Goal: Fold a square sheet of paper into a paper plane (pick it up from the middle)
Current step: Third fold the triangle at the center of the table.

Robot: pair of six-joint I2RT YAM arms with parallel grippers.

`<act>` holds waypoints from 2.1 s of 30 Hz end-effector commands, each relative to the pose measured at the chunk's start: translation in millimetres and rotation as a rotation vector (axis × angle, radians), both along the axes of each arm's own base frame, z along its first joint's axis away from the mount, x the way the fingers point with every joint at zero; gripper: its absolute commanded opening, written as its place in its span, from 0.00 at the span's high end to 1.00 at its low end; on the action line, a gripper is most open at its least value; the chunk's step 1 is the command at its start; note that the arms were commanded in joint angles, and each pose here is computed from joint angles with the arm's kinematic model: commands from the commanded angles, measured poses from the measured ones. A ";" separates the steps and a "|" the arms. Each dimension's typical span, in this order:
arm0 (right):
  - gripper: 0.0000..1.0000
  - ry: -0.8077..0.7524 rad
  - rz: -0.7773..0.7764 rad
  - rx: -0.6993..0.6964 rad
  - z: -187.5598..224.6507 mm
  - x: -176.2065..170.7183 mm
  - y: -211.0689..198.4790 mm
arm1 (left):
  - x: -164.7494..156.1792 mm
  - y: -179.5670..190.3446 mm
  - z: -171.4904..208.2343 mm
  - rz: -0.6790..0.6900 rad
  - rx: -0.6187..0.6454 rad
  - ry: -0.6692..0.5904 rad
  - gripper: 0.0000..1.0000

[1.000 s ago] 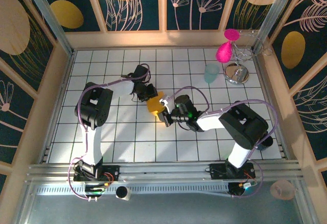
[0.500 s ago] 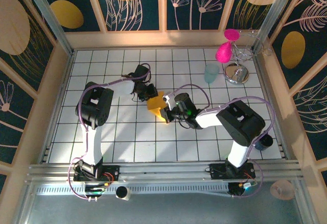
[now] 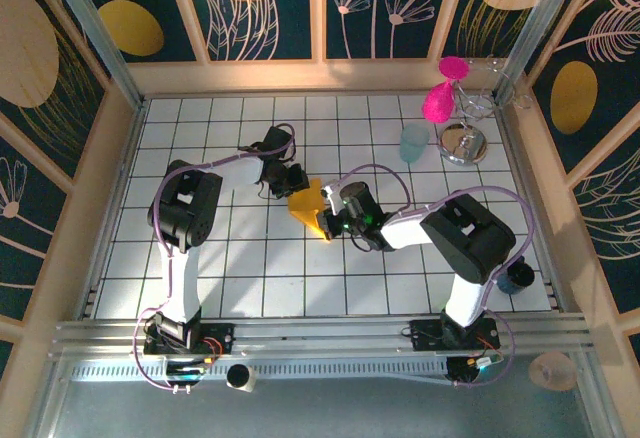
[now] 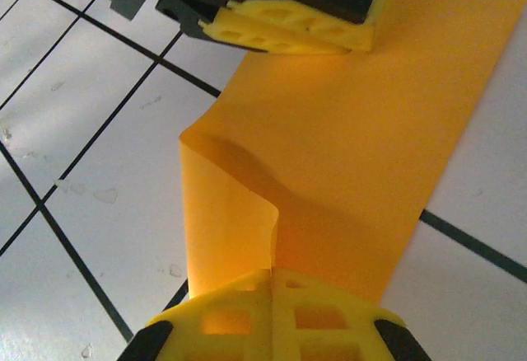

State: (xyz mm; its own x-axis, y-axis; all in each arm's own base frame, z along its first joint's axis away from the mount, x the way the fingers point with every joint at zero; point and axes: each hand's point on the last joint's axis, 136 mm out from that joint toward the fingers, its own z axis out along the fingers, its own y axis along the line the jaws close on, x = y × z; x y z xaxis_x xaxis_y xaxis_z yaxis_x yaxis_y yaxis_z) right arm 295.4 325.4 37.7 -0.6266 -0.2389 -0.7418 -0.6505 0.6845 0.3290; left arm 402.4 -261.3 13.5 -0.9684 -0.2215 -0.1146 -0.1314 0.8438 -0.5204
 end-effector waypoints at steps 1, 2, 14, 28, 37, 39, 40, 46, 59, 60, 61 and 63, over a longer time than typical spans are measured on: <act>1.00 -0.005 -0.036 -0.012 -0.8 11.6 -1.5 | -26.4 13.5 -42.5 -0.017 0.093 0.122 0.80; 1.00 -0.007 -0.039 -0.013 -0.5 12.5 -1.9 | -26.7 12.9 -42.2 -0.018 0.092 0.122 0.80; 1.00 0.013 -0.035 -0.021 -6.1 12.2 -1.8 | -26.4 11.8 -41.4 -0.023 0.089 0.119 0.80; 1.00 0.026 -0.039 -0.035 -10.8 16.5 -0.3 | -27.0 12.4 -41.9 -0.024 0.091 0.121 0.81; 1.00 0.054 -0.031 -0.038 -14.4 10.8 -2.0 | -26.0 12.0 -40.1 -0.020 0.091 0.116 0.81; 1.00 0.059 -0.030 -0.039 -14.2 9.9 -2.2 | -24.0 11.7 -37.9 -0.016 0.089 0.110 0.81; 1.00 0.061 -0.030 -0.040 -14.1 9.8 -2.2 | -23.3 11.5 -37.1 -0.015 0.087 0.108 0.81; 1.00 0.076 -0.037 -0.053 -19.9 9.4 -3.6 | -15.2 7.3 -25.6 -0.012 0.071 0.080 0.81; 1.00 0.112 -0.039 -0.069 -27.9 7.2 -4.0 | 8.9 4.6 60.6 0.105 -0.030 -0.112 0.73; 1.00 0.114 -0.038 -0.067 -27.1 7.3 -3.5 | 4.4 6.2 63.6 0.115 -0.041 -0.112 0.73; 1.00 0.117 -0.036 -0.068 -27.6 6.6 -3.3 | 0.0 8.2 66.1 0.125 -0.044 -0.108 0.73; 1.00 0.122 -0.038 -0.065 -27.2 6.8 -3.0 | -10.4 12.4 70.3 0.151 -0.059 -0.099 0.73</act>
